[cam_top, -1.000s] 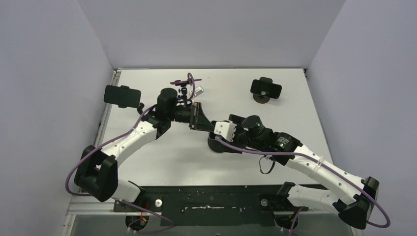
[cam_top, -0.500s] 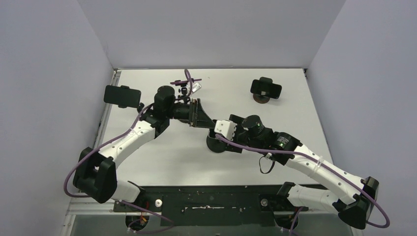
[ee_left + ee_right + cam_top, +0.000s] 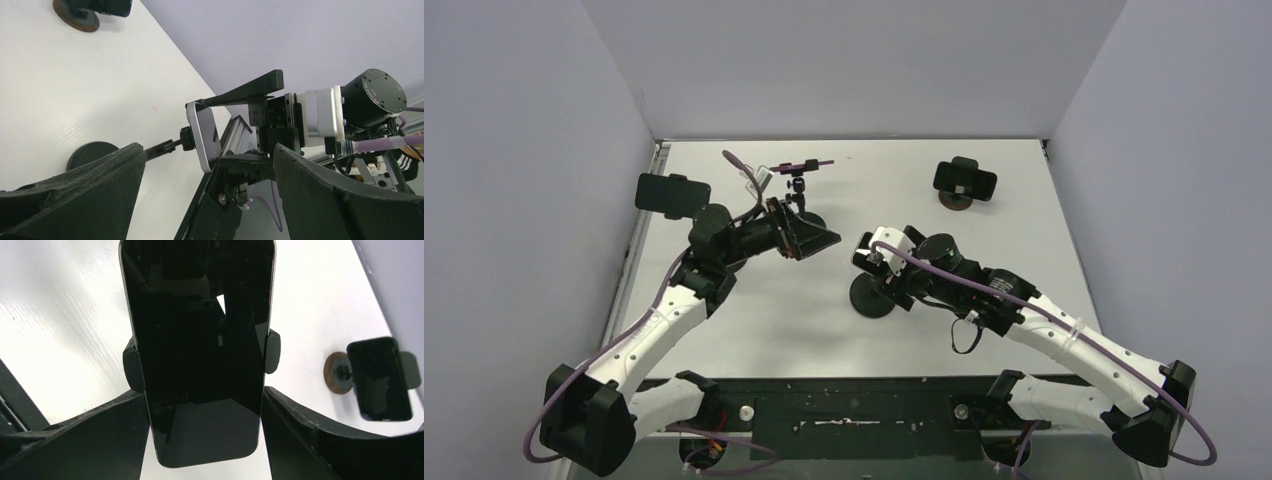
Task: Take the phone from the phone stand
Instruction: Place the phone stand with the phone at the center of the board.
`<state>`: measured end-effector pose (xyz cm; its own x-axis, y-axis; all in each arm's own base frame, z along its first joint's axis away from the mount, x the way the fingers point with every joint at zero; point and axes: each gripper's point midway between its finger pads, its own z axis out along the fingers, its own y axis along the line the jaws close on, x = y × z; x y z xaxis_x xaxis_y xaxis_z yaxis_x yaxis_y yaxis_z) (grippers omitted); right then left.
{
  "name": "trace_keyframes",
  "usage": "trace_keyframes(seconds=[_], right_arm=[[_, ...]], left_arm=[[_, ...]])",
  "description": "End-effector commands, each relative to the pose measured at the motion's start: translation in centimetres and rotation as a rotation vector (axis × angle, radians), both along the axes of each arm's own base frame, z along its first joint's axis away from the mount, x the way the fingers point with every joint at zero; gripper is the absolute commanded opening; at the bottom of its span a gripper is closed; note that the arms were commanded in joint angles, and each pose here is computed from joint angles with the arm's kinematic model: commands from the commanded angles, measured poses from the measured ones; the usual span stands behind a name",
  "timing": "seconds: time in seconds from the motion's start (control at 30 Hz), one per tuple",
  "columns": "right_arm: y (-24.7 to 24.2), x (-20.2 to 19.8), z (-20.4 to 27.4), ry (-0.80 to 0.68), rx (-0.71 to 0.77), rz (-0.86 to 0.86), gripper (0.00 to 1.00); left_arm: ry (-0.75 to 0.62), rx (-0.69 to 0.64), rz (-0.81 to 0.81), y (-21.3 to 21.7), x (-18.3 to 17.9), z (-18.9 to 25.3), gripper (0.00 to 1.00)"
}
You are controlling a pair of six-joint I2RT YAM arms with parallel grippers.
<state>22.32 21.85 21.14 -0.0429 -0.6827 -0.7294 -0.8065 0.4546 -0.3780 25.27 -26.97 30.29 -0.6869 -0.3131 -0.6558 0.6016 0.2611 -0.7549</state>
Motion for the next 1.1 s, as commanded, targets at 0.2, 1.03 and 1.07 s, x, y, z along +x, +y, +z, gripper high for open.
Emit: trace_keyframes(seconds=[0.2,1.03,1.07], right_arm=[[0.4,1.6,5.8,0.015,0.308,-0.289,0.45],[0.0,3.0,6.3,-0.028,0.499,-0.569,0.36],[0.2,3.1,6.6,-0.047,0.506,-0.580,0.36]], left_arm=[[-0.203,0.102,0.143,-1.9,-0.4,-2.3,0.95],[-0.403,0.142,0.440,0.9,0.5,-7.0,0.84],[-0.418,0.155,0.450,1.1,0.6,-6.6,0.84]])
